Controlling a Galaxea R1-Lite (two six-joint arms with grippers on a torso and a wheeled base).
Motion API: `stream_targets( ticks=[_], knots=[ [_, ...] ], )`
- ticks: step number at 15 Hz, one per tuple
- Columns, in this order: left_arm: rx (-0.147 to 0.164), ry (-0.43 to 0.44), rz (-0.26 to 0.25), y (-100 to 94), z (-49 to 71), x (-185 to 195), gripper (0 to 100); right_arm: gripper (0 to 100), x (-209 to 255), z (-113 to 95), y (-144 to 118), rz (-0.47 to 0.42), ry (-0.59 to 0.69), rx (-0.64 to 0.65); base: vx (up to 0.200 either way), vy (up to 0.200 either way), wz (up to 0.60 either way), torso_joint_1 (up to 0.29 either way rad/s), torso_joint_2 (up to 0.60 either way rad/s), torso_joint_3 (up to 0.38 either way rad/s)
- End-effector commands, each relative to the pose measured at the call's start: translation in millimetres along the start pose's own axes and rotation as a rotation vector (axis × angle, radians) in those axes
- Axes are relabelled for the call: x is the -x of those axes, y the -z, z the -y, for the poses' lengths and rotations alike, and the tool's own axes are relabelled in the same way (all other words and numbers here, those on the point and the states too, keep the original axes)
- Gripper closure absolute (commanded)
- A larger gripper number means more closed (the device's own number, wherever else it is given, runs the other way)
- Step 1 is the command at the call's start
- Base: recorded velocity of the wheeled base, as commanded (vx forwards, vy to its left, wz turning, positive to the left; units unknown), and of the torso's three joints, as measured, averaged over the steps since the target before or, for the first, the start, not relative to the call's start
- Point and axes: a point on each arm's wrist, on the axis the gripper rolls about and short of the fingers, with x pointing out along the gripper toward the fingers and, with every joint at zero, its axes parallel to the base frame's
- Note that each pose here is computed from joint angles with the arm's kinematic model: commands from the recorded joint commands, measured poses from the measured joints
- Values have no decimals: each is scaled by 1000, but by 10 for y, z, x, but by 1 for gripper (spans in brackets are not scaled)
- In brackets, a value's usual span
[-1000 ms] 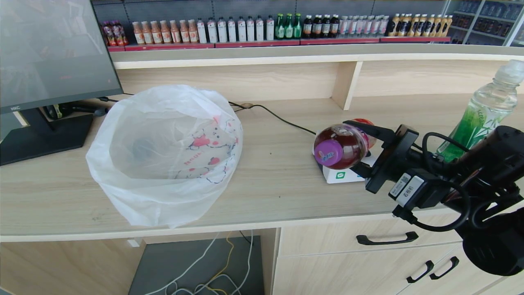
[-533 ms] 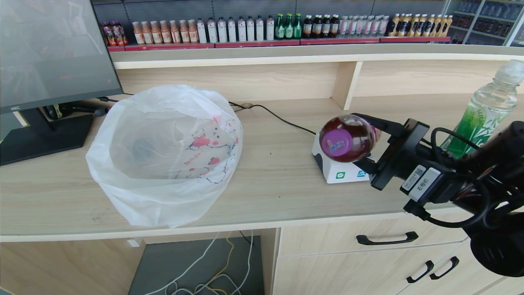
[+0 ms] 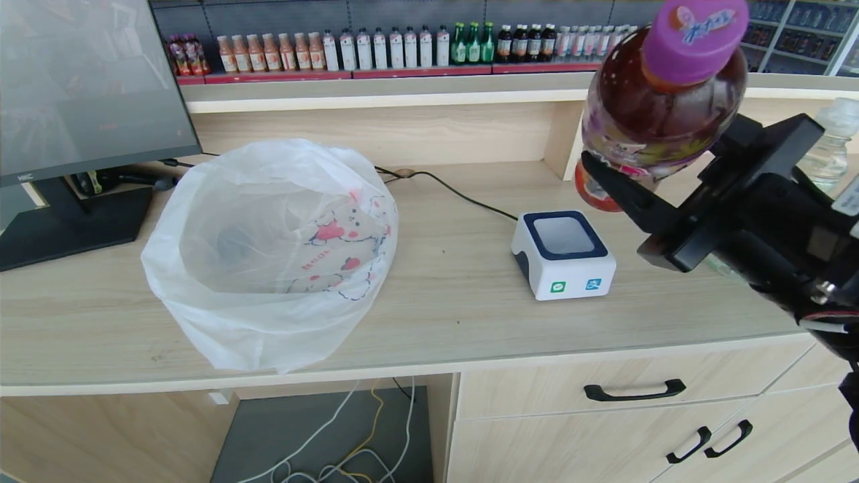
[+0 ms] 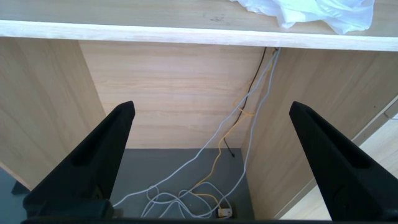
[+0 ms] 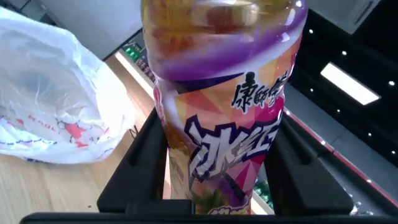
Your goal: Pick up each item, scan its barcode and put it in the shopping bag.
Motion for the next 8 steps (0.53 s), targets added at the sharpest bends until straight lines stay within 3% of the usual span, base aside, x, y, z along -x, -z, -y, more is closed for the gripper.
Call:
stream_targets(
  ticks=[1,4,8],
  knots=[
    [-1,0,0,0,0,0,0,100,15,136,-367,72,84,-69,0,0,0,0,0,0],
    [-1,0,0,0,0,0,0,100,58,233,-593,34,133,-172,0,0,0,0,0,0],
    [0,-2,0,0,0,0,0,100,243,436,-801,-195,199,-343,0,0,0,0,0,0]
  ],
)
